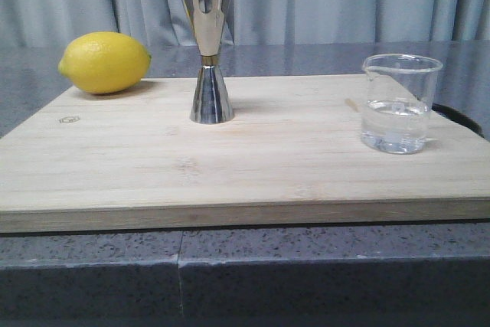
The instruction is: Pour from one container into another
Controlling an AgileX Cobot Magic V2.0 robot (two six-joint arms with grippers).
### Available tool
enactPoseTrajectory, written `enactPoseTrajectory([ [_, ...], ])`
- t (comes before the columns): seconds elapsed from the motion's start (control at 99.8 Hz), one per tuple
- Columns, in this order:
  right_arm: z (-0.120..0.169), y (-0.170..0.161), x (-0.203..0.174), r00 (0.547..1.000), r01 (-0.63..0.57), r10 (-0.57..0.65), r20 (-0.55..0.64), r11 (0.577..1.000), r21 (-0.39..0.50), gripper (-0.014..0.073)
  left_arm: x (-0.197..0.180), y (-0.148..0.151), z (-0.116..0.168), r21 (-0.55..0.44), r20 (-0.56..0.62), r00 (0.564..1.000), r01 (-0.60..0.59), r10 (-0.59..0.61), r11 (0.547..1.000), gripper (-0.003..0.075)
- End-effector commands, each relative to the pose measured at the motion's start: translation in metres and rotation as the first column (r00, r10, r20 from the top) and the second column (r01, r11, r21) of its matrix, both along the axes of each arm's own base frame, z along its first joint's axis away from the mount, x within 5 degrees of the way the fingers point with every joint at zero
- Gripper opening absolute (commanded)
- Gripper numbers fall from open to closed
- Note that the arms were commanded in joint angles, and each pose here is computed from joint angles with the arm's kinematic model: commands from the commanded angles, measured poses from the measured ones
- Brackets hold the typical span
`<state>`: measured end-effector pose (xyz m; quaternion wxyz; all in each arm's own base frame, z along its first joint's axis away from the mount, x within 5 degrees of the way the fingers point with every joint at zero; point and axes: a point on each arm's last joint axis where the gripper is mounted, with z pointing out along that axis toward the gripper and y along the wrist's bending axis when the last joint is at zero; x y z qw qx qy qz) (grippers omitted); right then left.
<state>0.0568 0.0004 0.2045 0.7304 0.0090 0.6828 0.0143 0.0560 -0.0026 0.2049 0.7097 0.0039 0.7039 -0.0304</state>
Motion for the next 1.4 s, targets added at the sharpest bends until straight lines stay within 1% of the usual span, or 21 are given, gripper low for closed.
enactPoseTrajectory([
  [0.0, 0.004, 0.0, -0.002, 0.996, 0.008, -0.008, 0.094, 1.0, -0.005, -0.0071, -0.002, 0.0, 0.007, -0.015, 0.099, 0.995, 0.001, 0.001, 1.0, -0.0019],
  [0.931, 0.005, 0.0, -0.002, 0.995, 0.008, -0.008, 0.1, 1.0, -0.005, -0.0071, -0.002, 0.0, 0.007, -0.013, 0.099, 0.995, 0.0, 0.001, 1.0, -0.0019],
  [1.002, 0.004, 0.0, -0.002, 0.996, 0.01, -0.007, 0.094, 1.0, -0.025, -0.0071, -0.002, 0.0, 0.008, -0.013, 0.107, 0.994, 0.001, 0.001, 1.0, -0.0019],
  [1.072, 0.004, 0.0, -0.002, 0.996, 0.011, -0.007, 0.091, 0.999, -0.043, -0.0071, -0.003, 0.0, 0.011, -0.015, 0.138, 0.99, 0.002, 0.001, 1.0, -0.0019],
  [1.152, 0.004, 0.0, -0.002, 0.996, 0.015, -0.006, 0.091, 0.996, -0.092, -0.0071, -0.004, 0.0, 0.016, -0.017, 0.183, 0.983, 0.005, -0.001, 1.0, -0.0019],
  [1.202, 0.007, 0.0, -0.003, 0.995, 0.017, -0.007, 0.097, 0.994, -0.106, -0.0071, -0.005, 0.0, 0.02, -0.017, 0.195, 0.981, 0.005, -0.001, 1.0, -0.0019],
  [1.322, 0.021, 0.0, -0.005, 0.991, 0.022, -0.008, 0.131, 0.994, -0.106, -0.0071, -0.007, 0.0, 0.032, -0.018, 0.218, 0.976, 0.005, -0.001, 1.0, -0.0019],
  [1.392, 0.033, 0.0, -0.008, 0.989, 0.026, -0.01, 0.146, 0.994, -0.105, -0.0071, -0.01, 0.0, 0.041, -0.018, 0.21, 0.978, 0.004, 0.0, 1.0, -0.0019],
])
